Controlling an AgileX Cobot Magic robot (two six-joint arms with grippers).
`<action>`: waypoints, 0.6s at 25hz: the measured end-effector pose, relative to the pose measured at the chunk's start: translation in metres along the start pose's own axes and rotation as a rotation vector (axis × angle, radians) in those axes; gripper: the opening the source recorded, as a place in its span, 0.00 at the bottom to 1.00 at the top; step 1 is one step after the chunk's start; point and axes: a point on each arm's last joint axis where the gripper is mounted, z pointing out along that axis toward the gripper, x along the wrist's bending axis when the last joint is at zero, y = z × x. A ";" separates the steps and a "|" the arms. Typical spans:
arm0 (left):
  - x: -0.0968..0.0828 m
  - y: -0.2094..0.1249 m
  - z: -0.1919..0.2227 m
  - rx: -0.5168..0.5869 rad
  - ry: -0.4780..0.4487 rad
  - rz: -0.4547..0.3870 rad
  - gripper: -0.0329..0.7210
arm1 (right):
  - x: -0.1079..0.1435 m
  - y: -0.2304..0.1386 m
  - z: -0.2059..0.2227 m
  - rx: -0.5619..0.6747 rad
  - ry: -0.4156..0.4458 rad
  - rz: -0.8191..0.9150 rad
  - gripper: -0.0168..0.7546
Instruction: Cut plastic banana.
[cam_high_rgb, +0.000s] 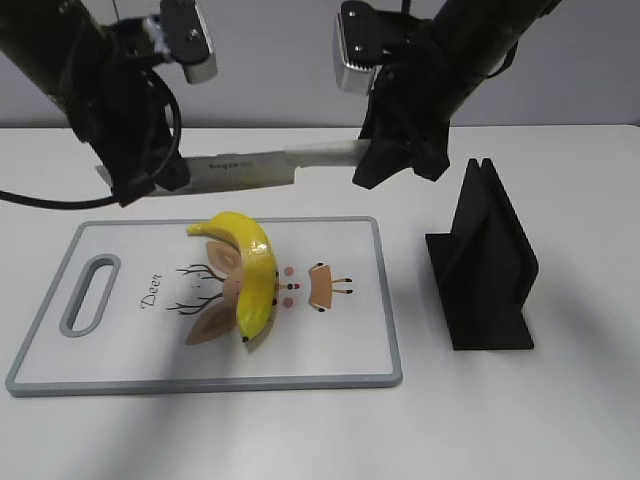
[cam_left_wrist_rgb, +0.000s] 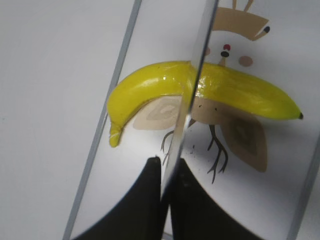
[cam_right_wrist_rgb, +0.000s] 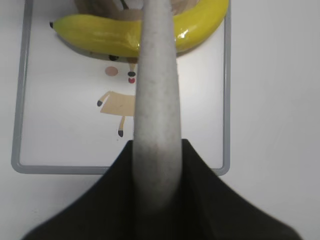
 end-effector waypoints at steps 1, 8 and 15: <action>-0.001 -0.003 0.010 0.002 -0.010 -0.012 0.07 | -0.001 -0.003 0.006 0.015 0.009 0.001 0.23; -0.013 -0.033 0.107 0.029 0.013 -0.094 0.07 | -0.012 -0.042 0.082 0.135 0.069 0.020 0.24; -0.010 -0.034 0.121 0.027 0.023 -0.087 0.08 | -0.014 -0.054 0.103 0.166 0.103 0.024 0.25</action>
